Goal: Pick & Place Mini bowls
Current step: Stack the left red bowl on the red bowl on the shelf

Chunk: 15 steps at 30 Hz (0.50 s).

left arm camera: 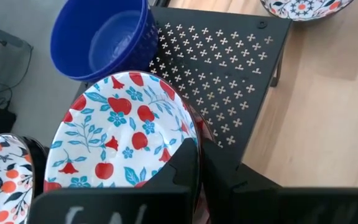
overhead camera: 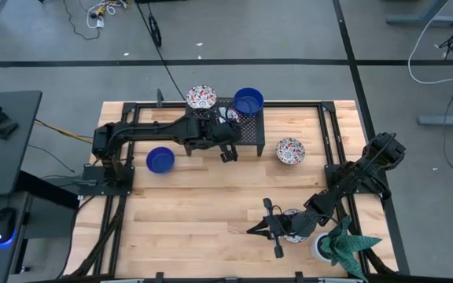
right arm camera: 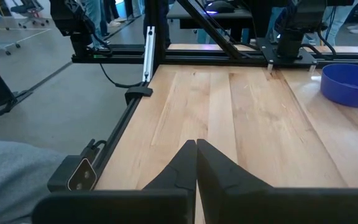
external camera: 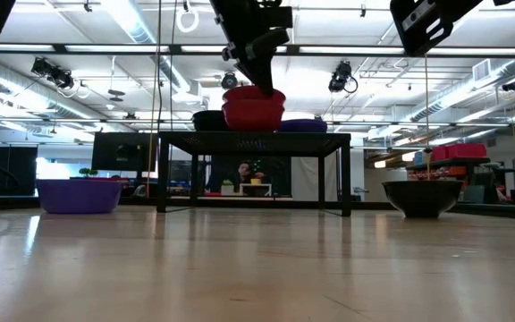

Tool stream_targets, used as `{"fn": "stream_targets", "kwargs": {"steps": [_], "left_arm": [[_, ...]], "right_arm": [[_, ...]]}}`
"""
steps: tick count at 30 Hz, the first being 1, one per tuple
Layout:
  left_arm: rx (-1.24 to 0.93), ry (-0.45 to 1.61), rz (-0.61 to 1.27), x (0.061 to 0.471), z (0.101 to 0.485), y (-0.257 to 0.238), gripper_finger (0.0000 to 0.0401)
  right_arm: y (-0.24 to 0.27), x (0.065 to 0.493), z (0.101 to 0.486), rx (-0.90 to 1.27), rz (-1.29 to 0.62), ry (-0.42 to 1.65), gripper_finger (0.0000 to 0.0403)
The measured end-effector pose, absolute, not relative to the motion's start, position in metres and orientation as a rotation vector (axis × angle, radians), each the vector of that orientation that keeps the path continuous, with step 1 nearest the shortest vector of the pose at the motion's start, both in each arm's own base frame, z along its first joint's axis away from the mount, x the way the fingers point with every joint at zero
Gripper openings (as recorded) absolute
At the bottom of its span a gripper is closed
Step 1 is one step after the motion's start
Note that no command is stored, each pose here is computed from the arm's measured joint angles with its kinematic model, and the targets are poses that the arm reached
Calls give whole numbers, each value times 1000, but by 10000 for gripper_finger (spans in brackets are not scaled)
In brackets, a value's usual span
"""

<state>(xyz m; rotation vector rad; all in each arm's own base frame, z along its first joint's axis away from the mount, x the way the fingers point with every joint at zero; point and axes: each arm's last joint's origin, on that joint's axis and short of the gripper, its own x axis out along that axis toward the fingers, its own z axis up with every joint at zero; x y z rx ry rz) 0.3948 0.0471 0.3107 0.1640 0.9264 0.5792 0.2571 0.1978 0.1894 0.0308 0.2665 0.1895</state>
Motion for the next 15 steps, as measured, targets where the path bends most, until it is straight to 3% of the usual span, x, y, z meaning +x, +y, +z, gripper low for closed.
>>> {"fn": "stream_targets", "kwargs": {"steps": [15], "left_arm": [[133, 943, 560, 394, 309, 49, 23]], "right_arm": [[198, 257, 189, 30, 190, 266, 16]]}}
